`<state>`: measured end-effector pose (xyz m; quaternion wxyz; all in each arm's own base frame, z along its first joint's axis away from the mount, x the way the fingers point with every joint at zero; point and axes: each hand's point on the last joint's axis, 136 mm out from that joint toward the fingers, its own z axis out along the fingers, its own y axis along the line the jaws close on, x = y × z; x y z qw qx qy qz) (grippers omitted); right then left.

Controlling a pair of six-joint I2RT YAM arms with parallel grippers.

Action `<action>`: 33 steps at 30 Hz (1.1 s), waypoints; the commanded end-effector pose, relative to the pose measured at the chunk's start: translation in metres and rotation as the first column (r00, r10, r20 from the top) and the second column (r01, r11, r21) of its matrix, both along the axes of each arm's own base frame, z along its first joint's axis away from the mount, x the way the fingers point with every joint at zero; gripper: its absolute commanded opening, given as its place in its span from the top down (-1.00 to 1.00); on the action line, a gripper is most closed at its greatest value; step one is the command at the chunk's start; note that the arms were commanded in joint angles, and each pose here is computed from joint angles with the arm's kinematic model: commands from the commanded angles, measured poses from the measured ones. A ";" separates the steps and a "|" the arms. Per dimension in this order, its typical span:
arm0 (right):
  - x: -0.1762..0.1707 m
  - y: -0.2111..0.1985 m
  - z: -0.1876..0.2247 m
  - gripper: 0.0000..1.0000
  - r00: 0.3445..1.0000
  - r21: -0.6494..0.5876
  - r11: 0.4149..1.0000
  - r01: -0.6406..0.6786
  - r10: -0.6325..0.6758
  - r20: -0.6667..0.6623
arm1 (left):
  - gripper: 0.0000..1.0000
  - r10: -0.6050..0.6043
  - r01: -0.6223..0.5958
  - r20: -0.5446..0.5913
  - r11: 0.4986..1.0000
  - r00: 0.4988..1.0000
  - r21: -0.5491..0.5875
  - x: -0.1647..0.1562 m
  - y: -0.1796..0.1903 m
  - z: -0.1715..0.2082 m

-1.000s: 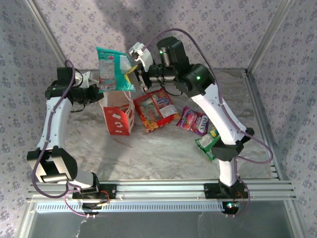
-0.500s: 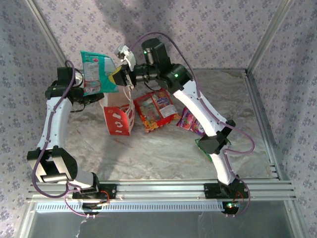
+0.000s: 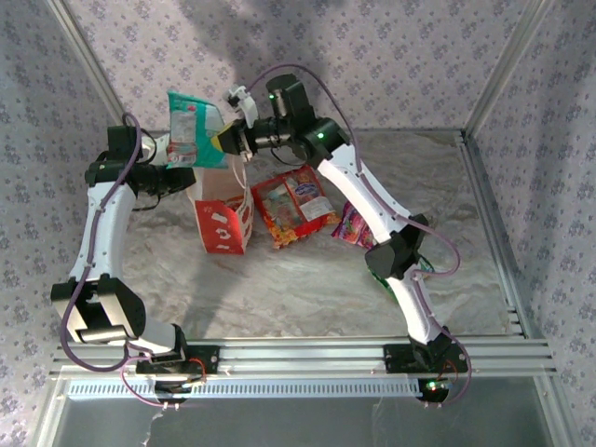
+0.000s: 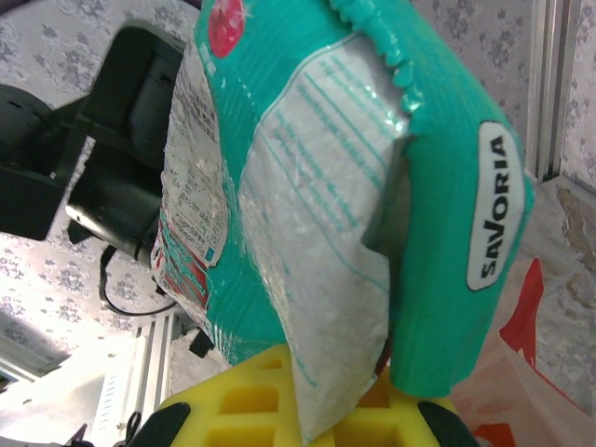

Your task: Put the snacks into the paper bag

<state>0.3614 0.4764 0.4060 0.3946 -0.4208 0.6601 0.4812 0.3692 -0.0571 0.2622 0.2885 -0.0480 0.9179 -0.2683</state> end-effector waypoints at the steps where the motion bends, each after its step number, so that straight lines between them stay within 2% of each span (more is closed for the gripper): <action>1: -0.002 0.003 0.003 1.00 0.999 0.011 1.000 -0.018 0.017 0.031 | 0.80 -0.022 0.022 -0.010 1.000 1.000 -0.004 -0.003 -0.004 -0.002; 16: 0.017 -0.019 -0.052 1.00 0.991 -0.229 0.967 0.110 -0.090 0.095 | 0.80 -0.018 0.018 -0.008 1.000 1.000 -0.007 -0.002 -0.003 0.000; 25: 0.011 -0.022 -0.077 1.00 0.983 -0.352 0.928 0.121 -0.062 0.174 | 0.81 -0.017 0.017 -0.005 1.000 1.000 -0.009 -0.002 -0.003 0.002; 33: 0.003 -0.020 -0.091 1.00 0.982 -0.401 0.910 0.103 -0.030 0.184 | 0.82 -0.017 0.016 -0.010 1.000 1.000 -0.013 -0.003 -0.003 0.002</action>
